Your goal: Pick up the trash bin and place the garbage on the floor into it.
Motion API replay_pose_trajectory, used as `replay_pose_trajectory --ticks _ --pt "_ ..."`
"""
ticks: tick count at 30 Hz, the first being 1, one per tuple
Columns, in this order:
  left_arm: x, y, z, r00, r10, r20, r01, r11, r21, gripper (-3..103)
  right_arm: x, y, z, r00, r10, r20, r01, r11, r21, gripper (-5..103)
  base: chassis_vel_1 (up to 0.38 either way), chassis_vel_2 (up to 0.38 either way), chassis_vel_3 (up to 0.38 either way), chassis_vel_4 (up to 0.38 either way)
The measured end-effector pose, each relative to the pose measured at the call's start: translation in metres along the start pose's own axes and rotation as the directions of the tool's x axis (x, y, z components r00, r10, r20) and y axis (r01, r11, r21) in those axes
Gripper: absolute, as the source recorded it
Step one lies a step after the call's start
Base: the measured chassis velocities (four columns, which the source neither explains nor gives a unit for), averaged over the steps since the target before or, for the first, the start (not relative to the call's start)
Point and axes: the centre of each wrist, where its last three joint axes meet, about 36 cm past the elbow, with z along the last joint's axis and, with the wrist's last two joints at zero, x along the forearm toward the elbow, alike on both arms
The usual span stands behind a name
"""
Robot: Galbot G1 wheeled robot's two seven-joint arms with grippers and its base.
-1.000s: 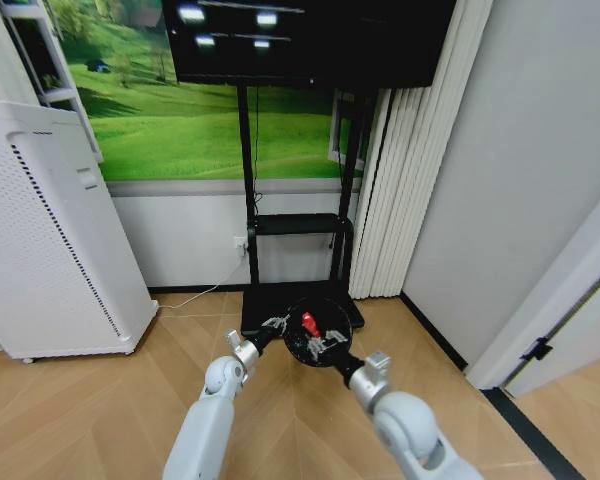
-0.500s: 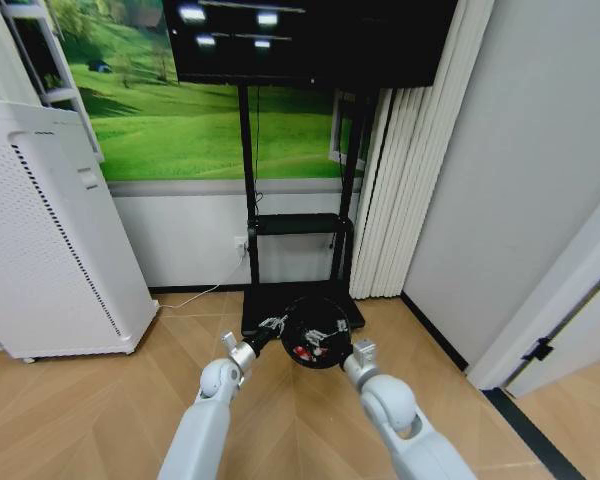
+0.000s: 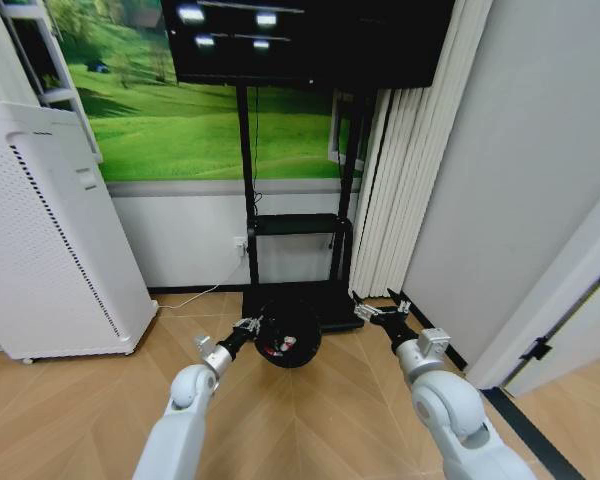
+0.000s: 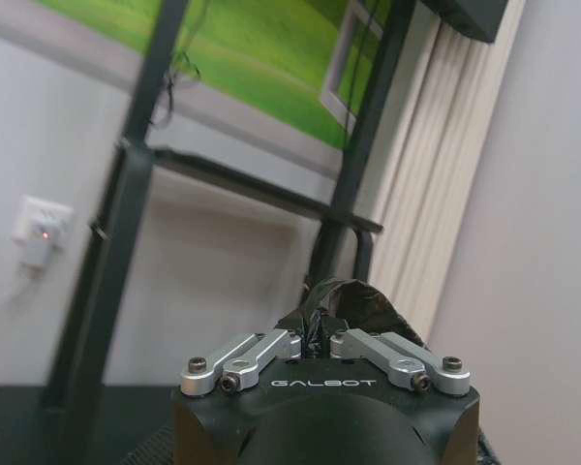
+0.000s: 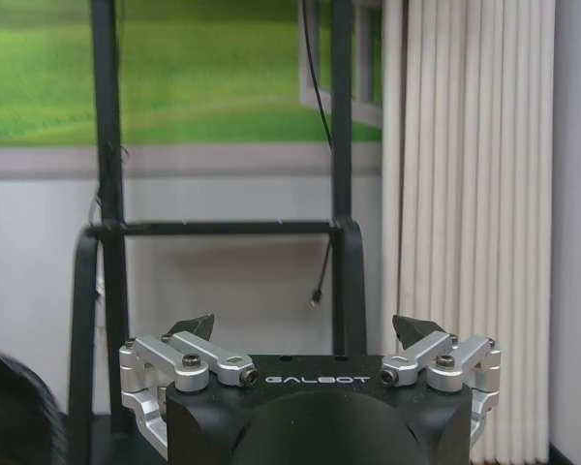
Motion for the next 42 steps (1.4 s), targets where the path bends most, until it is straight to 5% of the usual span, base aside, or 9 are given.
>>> replay_pose_trajectory --ticks 14,42 --pt "0.039 -0.022 -0.031 0.994 -0.096 0.045 0.100 0.988 -0.118 7 -0.023 -0.034 0.072 0.987 0.013 -0.158 -0.009 1.000 0.022 100 0.000 0.000 0.000 0.000" --pt "0.040 -0.026 -0.032 0.996 -0.078 0.039 0.082 0.988 -0.127 7 -0.009 -0.027 0.066 0.991 -0.023 -0.130 0.028 0.999 0.039 100 0.000 0.000 0.000 0.000"
